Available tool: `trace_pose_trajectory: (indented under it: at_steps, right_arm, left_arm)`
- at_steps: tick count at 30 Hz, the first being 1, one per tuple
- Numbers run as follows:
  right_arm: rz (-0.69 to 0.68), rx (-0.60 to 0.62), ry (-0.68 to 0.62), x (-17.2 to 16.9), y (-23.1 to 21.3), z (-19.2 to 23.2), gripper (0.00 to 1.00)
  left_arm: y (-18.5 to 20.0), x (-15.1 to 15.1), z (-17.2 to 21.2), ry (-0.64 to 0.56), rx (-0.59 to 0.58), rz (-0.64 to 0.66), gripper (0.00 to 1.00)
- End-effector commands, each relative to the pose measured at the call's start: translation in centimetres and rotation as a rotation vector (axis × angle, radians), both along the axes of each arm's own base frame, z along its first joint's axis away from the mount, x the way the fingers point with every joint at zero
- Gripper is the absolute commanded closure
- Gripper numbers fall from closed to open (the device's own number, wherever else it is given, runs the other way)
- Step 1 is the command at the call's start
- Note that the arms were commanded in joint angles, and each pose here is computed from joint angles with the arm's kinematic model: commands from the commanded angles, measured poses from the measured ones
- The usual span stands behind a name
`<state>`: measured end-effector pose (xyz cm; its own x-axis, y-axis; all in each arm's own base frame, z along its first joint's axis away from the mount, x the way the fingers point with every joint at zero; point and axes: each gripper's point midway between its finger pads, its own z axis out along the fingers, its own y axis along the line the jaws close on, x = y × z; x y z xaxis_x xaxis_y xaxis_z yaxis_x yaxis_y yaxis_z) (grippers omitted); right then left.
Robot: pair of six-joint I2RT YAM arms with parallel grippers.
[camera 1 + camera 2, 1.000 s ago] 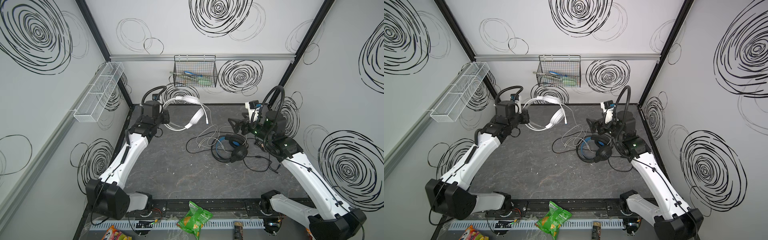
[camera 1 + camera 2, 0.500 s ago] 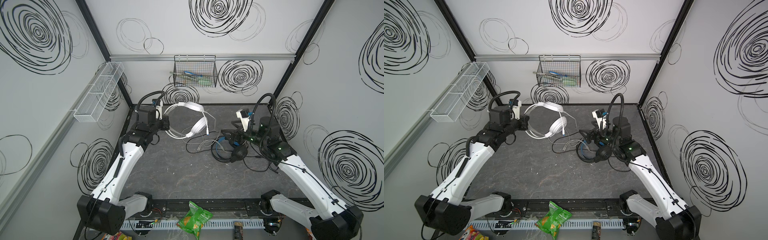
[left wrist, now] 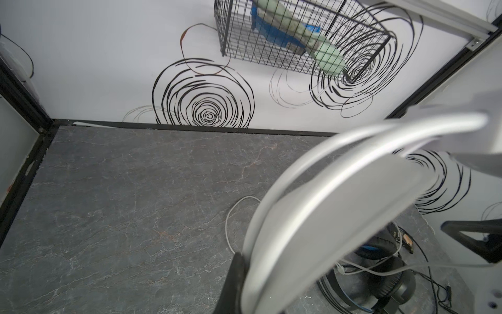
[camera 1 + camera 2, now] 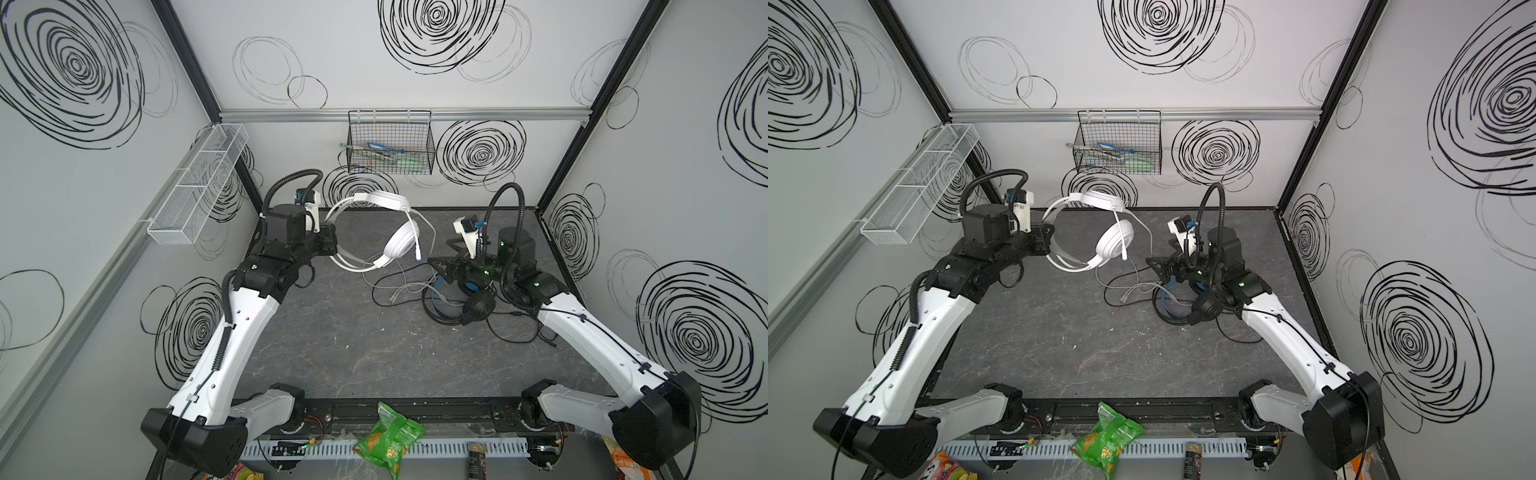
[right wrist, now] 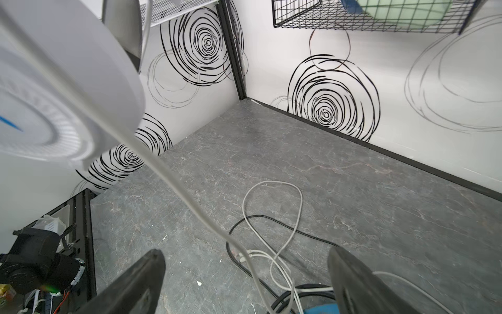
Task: Wrap the headphones
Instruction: 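Raise the white headset with the left gripper while the right gripper hovers nearby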
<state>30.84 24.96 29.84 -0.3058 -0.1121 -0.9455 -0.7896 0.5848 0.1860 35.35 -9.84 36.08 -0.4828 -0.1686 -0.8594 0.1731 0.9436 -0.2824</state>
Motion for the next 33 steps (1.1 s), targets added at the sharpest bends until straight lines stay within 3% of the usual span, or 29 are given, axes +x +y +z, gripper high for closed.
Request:
trace_pose_trajectory:
  at_steps: [1,13,33]
  right_arm:
    - [0.024,0.047,-0.090,0.6,0.9,2.5,0.03]
    - [0.038,0.110,-0.075,1.9,2.0,2.0,0.03]
    - [0.117,0.181,-0.026,0.2,3.7,0.9,0.02]
  left_arm:
    - [-1.2,-0.3,5.7,-0.140,-0.063,-0.029,1.00]
    - [-3.2,-1.6,10.2,-0.174,-0.093,-0.084,1.00]
    - [-3.8,-2.9,15.8,-0.239,-0.172,-0.114,1.00]
